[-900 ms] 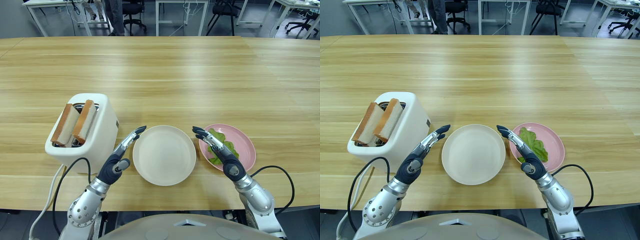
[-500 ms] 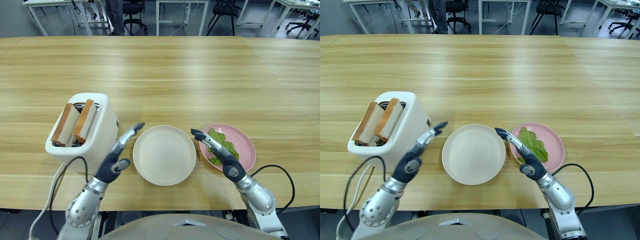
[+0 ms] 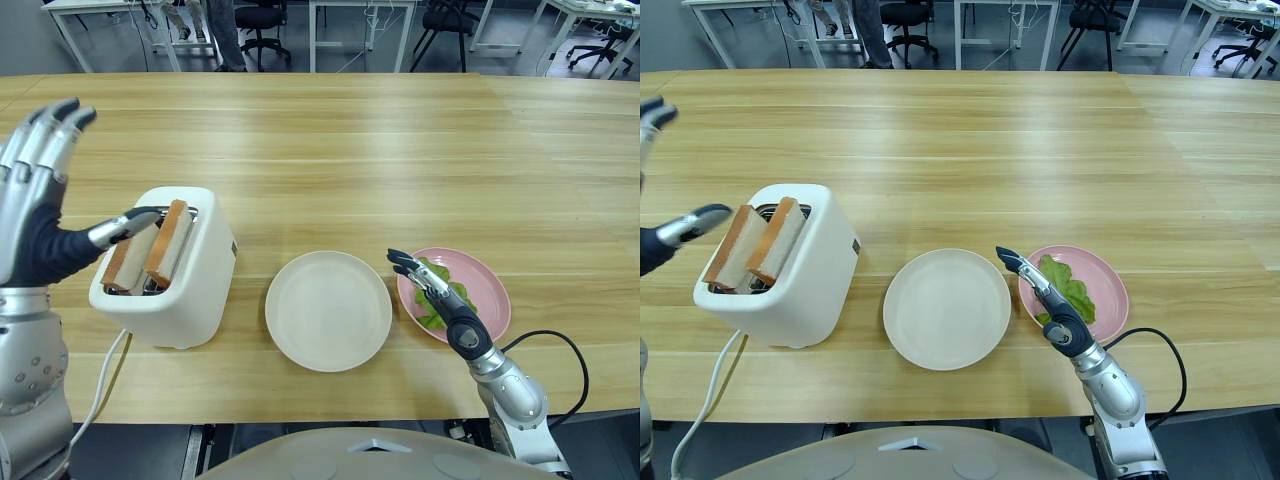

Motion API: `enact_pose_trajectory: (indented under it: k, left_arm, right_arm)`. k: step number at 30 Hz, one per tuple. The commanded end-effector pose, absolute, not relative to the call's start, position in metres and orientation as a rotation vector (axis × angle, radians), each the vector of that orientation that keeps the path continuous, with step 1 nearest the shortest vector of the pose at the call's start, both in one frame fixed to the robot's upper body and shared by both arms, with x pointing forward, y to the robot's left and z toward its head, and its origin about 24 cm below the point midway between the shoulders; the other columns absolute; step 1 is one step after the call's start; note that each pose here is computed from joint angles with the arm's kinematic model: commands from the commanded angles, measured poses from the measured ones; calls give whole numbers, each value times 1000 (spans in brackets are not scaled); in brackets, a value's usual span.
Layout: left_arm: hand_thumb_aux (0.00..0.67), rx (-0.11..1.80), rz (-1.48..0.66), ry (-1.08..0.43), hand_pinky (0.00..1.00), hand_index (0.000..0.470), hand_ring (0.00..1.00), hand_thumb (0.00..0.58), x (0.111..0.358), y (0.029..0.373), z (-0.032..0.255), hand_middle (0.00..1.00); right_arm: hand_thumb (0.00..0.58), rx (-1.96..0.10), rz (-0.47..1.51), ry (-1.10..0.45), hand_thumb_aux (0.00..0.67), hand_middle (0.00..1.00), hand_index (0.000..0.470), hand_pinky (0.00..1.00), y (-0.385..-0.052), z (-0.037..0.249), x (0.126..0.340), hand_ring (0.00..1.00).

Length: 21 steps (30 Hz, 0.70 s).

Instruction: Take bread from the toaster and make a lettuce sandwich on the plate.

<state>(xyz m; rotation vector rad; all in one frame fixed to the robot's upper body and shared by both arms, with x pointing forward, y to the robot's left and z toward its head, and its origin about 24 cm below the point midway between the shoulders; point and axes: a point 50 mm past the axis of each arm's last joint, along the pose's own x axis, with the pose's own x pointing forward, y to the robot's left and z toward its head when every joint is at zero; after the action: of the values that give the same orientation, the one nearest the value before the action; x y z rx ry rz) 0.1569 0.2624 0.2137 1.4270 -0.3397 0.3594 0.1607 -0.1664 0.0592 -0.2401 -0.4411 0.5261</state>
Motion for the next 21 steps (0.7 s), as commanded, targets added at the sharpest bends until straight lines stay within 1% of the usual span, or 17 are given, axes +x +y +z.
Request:
enact_pose_trajectory:
  k: [1,4,7,9,16,17,19,21]
  left_arm:
    - [0,1582,284,12,0,0,0,0,166,287,170,0]
    - [0,1627,217,196,0,0,0,0,164,296,142,0]
    - [0,1635,179,290,0,0,0,0,163,300,126,0]
    - [0,1652,171,333,0,0,0,0,162,302,121,0]
    - [0,1659,231,348,0,0,0,0,162,306,129,0]
    - [11,1651,239,341,0,7,0,18,162,306,130,0]
    - [0,1632,246,336,0,0,0,0,162,306,131,0]
    - [0,1616,263,331,0,0,0,0,162,307,131,0]
  right_arm:
    - [0,-246,513,-446,0,0,0,0,-167,62,162,0]
    - [0,-247,511,-446,0,0,0,0,-168,63,163,0]
    - [0,-248,509,-445,0,0,0,0,-169,63,162,0]
    - [0,-248,509,-445,0,0,0,0,-169,63,162,0]
    - [0,-246,506,-442,0,0,0,0,-169,64,161,0]
    - [0,-245,506,-441,0,0,0,0,-169,64,161,0]
    - [0,-243,508,-438,0,0,0,0,-168,63,160,0]
    - [0,-241,510,-436,0,0,0,0,-167,63,160,0]
